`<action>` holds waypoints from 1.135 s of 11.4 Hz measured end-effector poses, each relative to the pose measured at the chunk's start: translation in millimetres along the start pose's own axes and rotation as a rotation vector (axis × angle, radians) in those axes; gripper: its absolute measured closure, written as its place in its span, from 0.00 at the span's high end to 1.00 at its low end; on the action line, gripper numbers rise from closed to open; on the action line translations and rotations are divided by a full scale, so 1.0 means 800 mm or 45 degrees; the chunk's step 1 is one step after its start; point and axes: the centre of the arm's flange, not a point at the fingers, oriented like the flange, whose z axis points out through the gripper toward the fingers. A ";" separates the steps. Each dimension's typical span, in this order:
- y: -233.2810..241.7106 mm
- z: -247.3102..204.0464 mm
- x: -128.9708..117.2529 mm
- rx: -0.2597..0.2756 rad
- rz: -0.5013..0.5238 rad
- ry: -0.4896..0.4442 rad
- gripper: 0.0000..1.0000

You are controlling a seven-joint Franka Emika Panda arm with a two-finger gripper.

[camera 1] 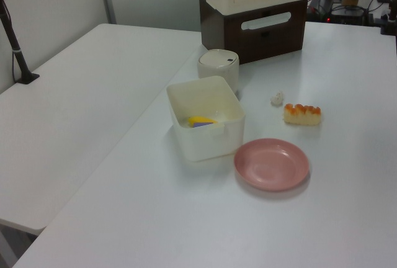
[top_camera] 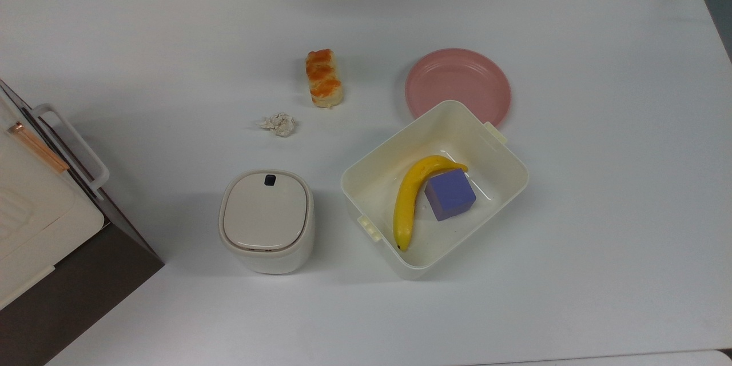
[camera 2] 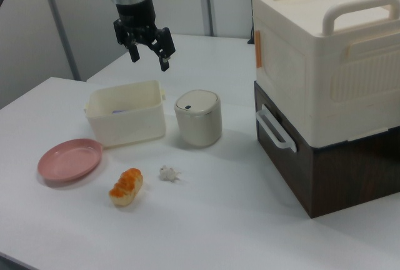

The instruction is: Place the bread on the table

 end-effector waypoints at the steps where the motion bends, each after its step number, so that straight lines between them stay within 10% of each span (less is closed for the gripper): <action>1: 0.000 0.001 -0.002 0.001 0.001 -0.004 1.00; 13: -0.005 0.045 -0.009 0.007 0.038 -0.100 1.00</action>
